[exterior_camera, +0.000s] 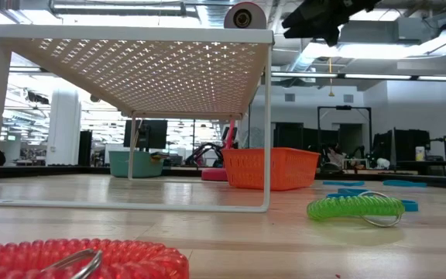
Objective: Pick & Place Office Desk Supplies
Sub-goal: Put the purple spring keychain into the blue bin
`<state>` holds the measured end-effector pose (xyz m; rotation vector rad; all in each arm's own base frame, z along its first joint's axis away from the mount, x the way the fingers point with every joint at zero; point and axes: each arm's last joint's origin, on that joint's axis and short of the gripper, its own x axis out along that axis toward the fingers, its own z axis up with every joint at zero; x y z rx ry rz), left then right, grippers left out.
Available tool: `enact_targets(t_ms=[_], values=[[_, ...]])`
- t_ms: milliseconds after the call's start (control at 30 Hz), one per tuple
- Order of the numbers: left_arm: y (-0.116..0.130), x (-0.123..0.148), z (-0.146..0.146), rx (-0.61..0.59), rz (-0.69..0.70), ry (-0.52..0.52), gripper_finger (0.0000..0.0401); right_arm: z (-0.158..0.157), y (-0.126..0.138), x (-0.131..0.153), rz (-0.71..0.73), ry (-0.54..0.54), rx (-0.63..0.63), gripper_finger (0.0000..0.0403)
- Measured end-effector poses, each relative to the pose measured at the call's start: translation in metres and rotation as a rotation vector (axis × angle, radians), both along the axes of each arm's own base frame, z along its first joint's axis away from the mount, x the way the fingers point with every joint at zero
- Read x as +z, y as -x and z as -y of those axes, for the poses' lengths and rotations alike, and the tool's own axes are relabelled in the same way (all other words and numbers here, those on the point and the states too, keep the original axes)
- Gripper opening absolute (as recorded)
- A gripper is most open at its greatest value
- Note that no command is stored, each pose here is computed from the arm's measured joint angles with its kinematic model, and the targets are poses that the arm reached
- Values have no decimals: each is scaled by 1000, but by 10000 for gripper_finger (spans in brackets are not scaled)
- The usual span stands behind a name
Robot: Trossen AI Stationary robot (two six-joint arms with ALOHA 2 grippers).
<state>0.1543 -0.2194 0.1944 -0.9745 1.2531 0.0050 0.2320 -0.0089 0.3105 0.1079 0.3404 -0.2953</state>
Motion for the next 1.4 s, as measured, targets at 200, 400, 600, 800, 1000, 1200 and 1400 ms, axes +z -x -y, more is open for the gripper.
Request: enact_targets(t_ms=[200, 400, 600, 800, 1000, 1200, 1400], values=[[3, 56, -6, -146, 515, 33, 0, -15, 0, 0, -10, 54, 85, 141], [-11, 102, -32, -226, 1052, -185, 1, -40, 0, 5, 29, 150, 224, 141], [-42, 115, -89, -263, 1189, -514, 1, -61, -6, 17, 175, 236, 324, 144], [-79, 122, -145, -265, 1326, -571, 1, -63, -19, 11, 165, 341, 337, 170], [-112, 112, -176, -282, 1356, -541, 1, -59, -38, 3, 192, 409, 318, 204], [-140, 114, -191, -258, 1331, -602, 1, -53, -48, 0, 240, 411, 393, 228], [-152, 120, -200, -256, 1342, -654, 1, -54, -49, -1, 245, 403, 431, 229]])
